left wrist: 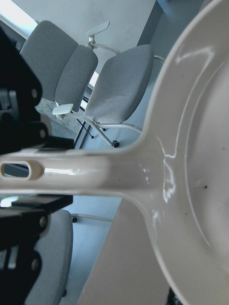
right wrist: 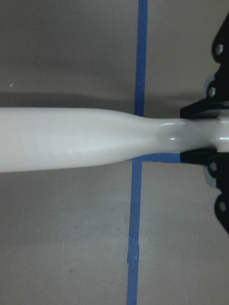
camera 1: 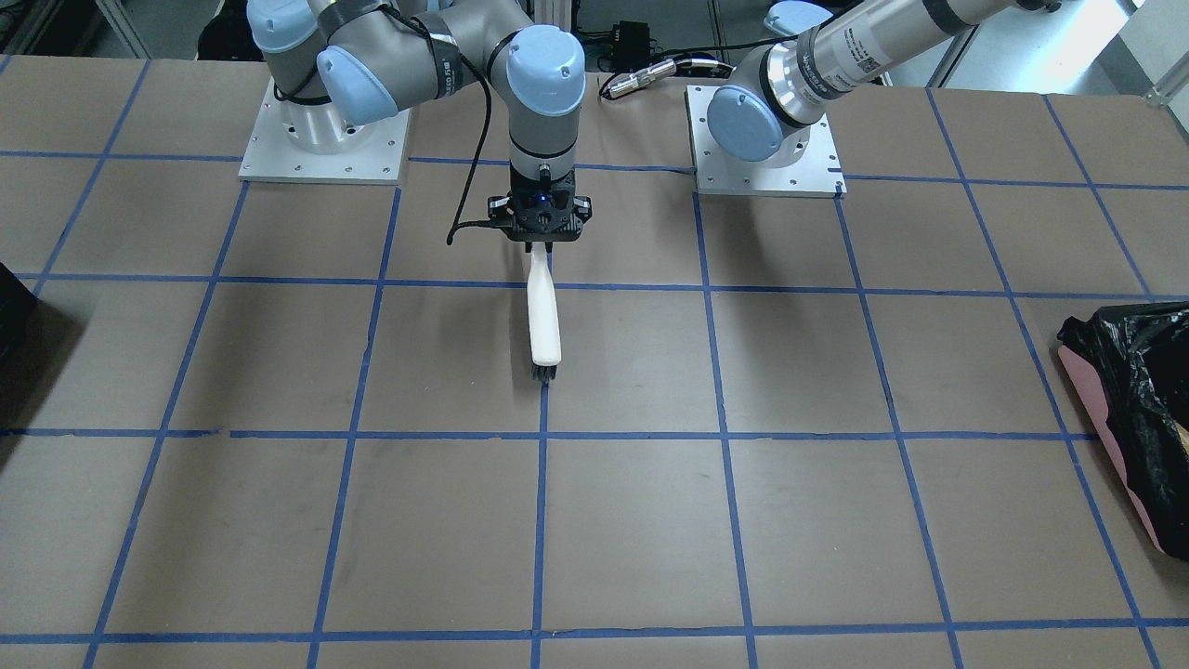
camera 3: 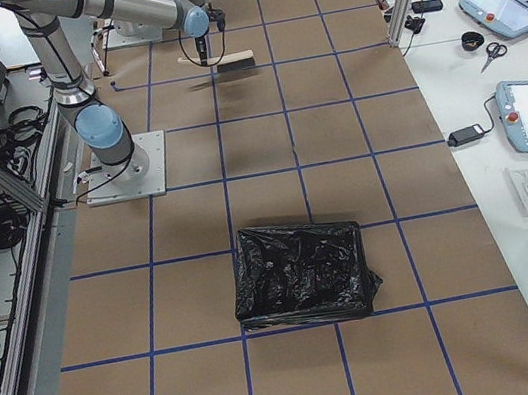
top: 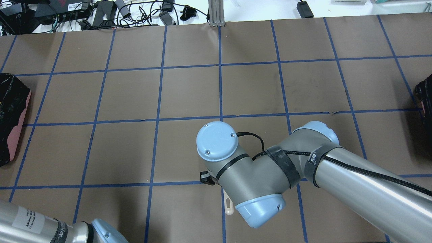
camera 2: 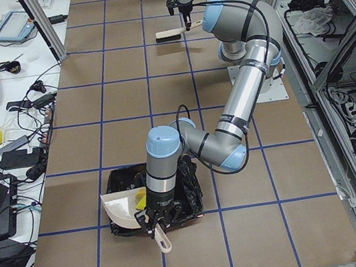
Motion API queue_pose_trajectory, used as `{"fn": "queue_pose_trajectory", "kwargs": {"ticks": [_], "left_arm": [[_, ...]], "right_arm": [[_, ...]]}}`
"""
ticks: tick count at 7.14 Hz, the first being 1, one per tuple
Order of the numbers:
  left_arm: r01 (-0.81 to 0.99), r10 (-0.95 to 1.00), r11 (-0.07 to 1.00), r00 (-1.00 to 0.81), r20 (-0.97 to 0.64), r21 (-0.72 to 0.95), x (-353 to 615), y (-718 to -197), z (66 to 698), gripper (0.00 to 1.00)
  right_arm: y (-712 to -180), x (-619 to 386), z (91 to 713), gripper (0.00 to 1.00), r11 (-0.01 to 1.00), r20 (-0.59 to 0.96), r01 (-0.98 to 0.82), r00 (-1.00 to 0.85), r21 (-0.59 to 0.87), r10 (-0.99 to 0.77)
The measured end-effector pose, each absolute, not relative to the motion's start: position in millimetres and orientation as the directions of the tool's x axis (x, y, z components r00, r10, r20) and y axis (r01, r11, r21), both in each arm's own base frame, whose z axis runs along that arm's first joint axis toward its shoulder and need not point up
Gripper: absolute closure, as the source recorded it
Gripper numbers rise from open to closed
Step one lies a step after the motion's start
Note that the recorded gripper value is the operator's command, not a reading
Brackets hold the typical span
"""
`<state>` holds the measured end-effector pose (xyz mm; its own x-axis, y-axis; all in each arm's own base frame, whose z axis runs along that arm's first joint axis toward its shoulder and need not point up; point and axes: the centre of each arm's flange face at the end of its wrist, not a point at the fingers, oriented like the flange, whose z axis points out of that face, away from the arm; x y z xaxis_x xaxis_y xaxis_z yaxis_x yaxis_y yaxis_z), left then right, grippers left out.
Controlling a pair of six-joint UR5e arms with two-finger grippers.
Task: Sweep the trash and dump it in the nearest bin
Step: 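Lift the dustpan with the left gripper and tip it over the black bin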
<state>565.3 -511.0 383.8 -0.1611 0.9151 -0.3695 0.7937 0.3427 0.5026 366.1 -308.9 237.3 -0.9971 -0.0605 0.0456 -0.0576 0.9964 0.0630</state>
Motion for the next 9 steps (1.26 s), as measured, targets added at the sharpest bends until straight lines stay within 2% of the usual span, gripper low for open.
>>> {"fn": "queue_pose_trajectory", "kwargs": {"ticks": [1,2,3,4,5,6,9], "left_arm": [[0.781,0.925,0.301,-0.100,-0.366,0.547,561.7,-515.3,389.3,1.00],[0.761,0.929,0.263,-0.034,-0.369,0.593,555.8,-522.2,396.5,1.00],[0.733,0.926,0.235,0.031,-0.375,0.639,547.5,-531.1,403.8,1.00],[0.698,0.918,0.216,0.092,-0.385,0.683,538.9,-539.9,411.0,1.00],[0.672,0.911,0.205,0.135,-0.391,0.711,531.3,-546.3,417.0,1.00],[0.659,0.903,0.200,0.163,-0.397,0.725,521.5,-552.4,425.9,1.00],[0.675,0.885,0.167,0.220,-0.411,0.719,453.2,-576.4,489.1,1.00]], "right_arm": [[-309.6,366.7,233.5,1.00,0.996,0.045,-0.055,-0.997,0.066,-0.058],[-310.2,367.5,230.6,0.76,0.996,0.044,-0.053,-0.997,0.069,-0.056],[-310.6,367.9,228.7,0.57,0.996,0.044,-0.053,-0.997,0.070,-0.056],[-311.1,368.0,227.6,0.27,0.996,0.046,-0.053,-0.997,0.069,-0.056],[-311.8,368.1,227.6,0.07,0.996,0.047,-0.054,-0.997,0.066,-0.057],[-312.3,368.1,227.9,0.01,0.997,0.048,-0.055,-0.997,0.062,-0.058],[-316.1,369.1,230.7,0.00,0.997,0.045,-0.060,-0.997,0.050,-0.062]]}}
